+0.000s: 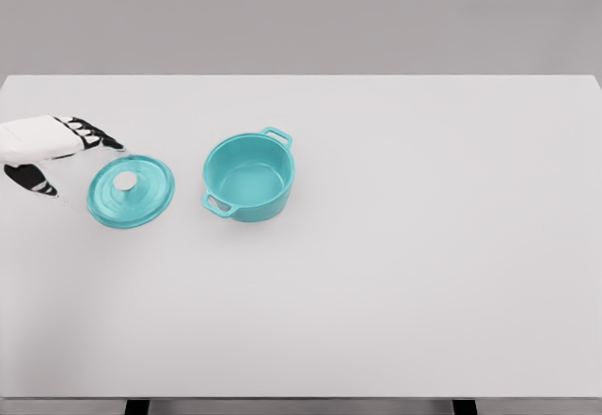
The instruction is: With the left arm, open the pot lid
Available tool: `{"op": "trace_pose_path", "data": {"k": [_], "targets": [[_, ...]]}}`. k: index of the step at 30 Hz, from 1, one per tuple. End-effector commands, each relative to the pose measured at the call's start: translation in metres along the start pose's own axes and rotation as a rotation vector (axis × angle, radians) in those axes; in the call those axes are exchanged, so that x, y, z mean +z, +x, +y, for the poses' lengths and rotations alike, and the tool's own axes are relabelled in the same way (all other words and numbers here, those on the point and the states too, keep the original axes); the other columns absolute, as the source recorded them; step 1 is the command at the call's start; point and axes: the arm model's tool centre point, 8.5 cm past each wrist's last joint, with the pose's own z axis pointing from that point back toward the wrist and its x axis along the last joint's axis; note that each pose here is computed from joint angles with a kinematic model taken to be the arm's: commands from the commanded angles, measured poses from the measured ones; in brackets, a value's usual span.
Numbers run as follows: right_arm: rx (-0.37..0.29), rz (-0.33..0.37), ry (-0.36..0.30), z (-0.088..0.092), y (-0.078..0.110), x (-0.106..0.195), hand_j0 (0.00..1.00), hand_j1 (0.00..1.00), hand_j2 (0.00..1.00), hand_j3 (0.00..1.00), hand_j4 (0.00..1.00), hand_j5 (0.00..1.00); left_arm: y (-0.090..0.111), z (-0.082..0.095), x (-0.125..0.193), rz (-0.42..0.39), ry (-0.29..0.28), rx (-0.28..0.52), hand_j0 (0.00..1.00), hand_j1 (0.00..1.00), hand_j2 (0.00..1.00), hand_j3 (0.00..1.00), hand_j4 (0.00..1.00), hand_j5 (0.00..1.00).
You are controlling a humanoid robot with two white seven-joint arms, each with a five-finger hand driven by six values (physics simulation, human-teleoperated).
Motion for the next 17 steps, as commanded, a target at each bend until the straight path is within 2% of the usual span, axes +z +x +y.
{"op": "trace_pose_path", "data": {"k": [1,4,6,10,12,17], "targets": [[-0.001,0.000,0.000,0.000,0.000,0.000,1.00,1.00,1.00,1.00,1.00,1.00,-0.030,0.017,0.029,0.090,0.104,0.058,1.00,1.00,1.00,1.00,1.00,1.00],[-0.001,0.000,0.000,0.000,0.000,0.000,1.00,1.00,1.00,1.00,1.00,1.00,-0.030,0.022,0.030,0.087,0.134,0.072,1.00,1.00,1.00,1.00,1.00,1.00],[-0.001,0.000,0.000,0.000,0.000,0.000,1.00,1.00,1.00,1.00,1.00,1.00,-0.022,0.031,0.021,0.043,0.214,0.116,1.00,1.00,1.00,1.00,1.00,1.00],[-0.001,0.000,0.000,0.000,0.000,0.000,1.00,1.00,1.00,1.00,1.00,1.00,-0.015,0.034,0.011,0.014,0.244,0.131,1.00,1.00,1.00,1.00,1.00,1.00],[-0.001,0.000,0.000,0.000,0.000,0.000,1.00,1.00,1.00,1.00,1.00,1.00,-0.016,0.037,0.013,-0.003,0.286,0.171,1.00,1.00,1.00,1.00,1.00,1.00],[-0.001,0.000,0.000,0.000,0.000,0.000,1.00,1.00,1.00,1.00,1.00,1.00,-0.015,0.037,0.011,-0.004,0.286,0.170,1.00,1.00,1.00,1.00,1.00,1.00]]}}
